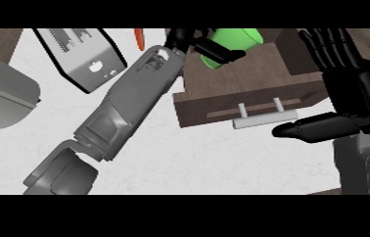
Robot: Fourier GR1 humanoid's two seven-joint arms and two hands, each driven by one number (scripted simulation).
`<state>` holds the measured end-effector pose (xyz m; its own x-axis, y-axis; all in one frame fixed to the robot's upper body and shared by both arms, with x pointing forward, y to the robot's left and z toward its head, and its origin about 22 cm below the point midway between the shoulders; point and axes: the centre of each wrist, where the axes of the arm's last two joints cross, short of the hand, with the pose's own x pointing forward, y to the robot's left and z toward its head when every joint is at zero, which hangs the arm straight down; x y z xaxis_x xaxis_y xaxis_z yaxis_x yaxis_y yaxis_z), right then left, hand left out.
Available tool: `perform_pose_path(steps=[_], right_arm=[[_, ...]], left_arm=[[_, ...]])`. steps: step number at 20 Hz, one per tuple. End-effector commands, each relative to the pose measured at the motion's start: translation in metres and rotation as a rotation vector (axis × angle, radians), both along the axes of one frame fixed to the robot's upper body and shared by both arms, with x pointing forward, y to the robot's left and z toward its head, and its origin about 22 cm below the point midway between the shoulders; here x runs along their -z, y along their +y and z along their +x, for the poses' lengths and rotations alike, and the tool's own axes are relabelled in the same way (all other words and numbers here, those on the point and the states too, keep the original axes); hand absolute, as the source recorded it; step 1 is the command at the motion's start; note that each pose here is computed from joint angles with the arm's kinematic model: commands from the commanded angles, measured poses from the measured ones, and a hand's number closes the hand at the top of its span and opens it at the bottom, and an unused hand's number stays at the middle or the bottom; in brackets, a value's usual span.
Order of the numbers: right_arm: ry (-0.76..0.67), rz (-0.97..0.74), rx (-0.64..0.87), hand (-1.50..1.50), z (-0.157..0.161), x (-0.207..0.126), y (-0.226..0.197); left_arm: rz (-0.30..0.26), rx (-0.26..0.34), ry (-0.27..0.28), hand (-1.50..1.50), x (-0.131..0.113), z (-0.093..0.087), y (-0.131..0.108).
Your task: Pick up the cup, place it into the drawer and close the drawer
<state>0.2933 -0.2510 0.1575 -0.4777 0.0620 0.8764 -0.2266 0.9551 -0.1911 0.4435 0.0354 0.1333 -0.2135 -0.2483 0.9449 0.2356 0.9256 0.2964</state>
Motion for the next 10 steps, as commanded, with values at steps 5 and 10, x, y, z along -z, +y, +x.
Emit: perform_pose_path(steps=[5,10], right_arm=[[-0.012,-0.012,-0.137,-1.50,0.007,-0.014,0.021],[0.002,-0.001,-0.387,1.50,0.003,-0.005,0.036]], left_arm=[[-0.070,0.003,0.008,-1.50,0.025,-0.006,0.007],[-0.251,0.041,-0.027,-1.50,0.019,-0.008,0.006]])
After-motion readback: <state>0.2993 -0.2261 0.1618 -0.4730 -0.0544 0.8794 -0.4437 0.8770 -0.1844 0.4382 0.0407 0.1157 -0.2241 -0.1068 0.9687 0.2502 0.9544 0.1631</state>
